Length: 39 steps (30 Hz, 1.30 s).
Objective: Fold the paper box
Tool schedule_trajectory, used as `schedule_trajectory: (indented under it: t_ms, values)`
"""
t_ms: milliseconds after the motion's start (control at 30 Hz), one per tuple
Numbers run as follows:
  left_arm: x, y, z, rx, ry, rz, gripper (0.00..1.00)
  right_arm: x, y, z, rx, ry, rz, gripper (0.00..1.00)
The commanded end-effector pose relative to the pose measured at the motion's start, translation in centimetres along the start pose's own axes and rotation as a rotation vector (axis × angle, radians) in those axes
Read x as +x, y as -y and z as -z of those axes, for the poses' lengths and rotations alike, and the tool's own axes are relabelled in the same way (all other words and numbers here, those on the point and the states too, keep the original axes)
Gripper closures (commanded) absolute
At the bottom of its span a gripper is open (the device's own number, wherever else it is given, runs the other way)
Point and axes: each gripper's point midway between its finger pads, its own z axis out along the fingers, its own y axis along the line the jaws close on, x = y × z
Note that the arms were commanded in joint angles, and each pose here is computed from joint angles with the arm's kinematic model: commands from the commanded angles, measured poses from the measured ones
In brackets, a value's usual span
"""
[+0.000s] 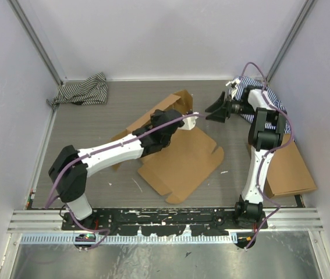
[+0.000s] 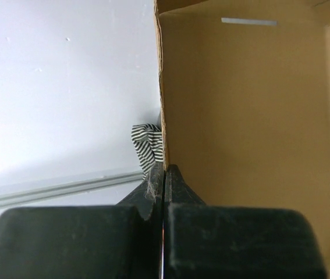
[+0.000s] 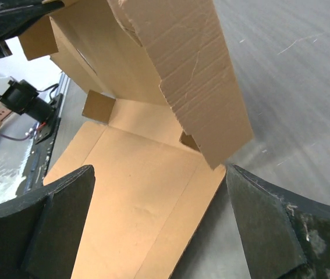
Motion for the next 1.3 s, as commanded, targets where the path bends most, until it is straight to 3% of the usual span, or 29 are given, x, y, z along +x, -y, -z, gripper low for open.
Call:
schedule_trajectory:
  t_ms: [0, 100, 167, 300, 400, 433, 500, 600, 667, 800, 900, 933, 967, 1033, 1100, 1267]
  values:
    - [-2.9, -4.6, -1.4, -0.074, 0.114, 0.059, 1.00, -5.2, 0.8, 0.3, -0.011, 0.075, 0.050, 0.00]
    - [-3.6, -4.9, -3.0, -0.074, 0.119, 0.068, 1.00, -7.6, 1.6, 0.5, -0.011, 0.073, 0.073, 0.00]
    - [-4.2, -4.9, -3.7, -0.080, 0.124, 0.068, 1.00, -9.4, 1.8, 0.6, -0.019, 0.074, 0.002, 0.00]
    - [-5.0, -4.9, -4.1, -0.076, 0.137, 0.106, 1.00, -13.6, -0.8, 0.5, -0.027, 0.055, 0.015, 0.00]
    - [-5.0, -4.5, -4.0, -0.064, 0.139, 0.134, 1.00, -16.8, -3.5, 0.0, 0.075, -0.010, 0.063, 0.00]
    - [-5.0, -4.3, -4.0, -0.063, 0.140, 0.141, 1.00, -18.0, -1.8, 0.1, 0.280, -0.034, 0.073, 0.00]
    - [-4.8, -3.8, -3.8, -0.056, 0.138, 0.148, 1.00, -20.8, 0.5, 1.8, 0.631, 0.053, 0.096, 0.00]
    - [-4.5, -3.6, -3.6, -0.061, 0.134, 0.152, 1.00, -23.8, 1.6, 6.2, 0.906, 0.168, 0.096, 0.00]
    - [-4.2, -3.7, -3.3, -0.064, 0.136, 0.155, 1.00, -25.1, 2.4, 8.5, 1.037, 0.239, 0.107, 0.00]
    - [-4.1, -3.3, -3.2, -0.049, 0.152, 0.153, 1.00, -26.3, 3.5, 11.0, 1.164, 0.416, 0.288, 0.00]
    - [-4.1, -2.9, -3.4, -0.052, 0.161, 0.134, 1.00, -26.7, 5.2, 13.1, 1.223, 0.694, 0.261, 0.00]
    - [-4.0, -2.9, -3.5, -0.056, 0.163, 0.130, 1.00, -26.0, 6.8, 13.0, 1.187, 0.708, 0.248, 0.00]
    - [-3.9, -2.9, -3.7, -0.059, 0.160, 0.132, 1.00, -25.1, 8.0, 11.4, 1.087, 0.643, 0.249, 0.00]
    - [-3.7, -3.0, -3.8, -0.064, 0.153, 0.136, 1.00, -23.3, 9.1, 7.2, 0.782, 0.449, 0.312, 0.19]
    - [-3.4, -3.1, -3.9, -0.065, 0.148, 0.137, 1.00, -21.6, 9.6, 4.4, 0.562, 0.368, 0.279, 0.33]
    - [-2.6, -3.9, -4.5, -0.060, 0.123, 0.140, 1.00, -18.5, 9.0, 2.0, 0.301, 0.389, 0.314, 0.31]
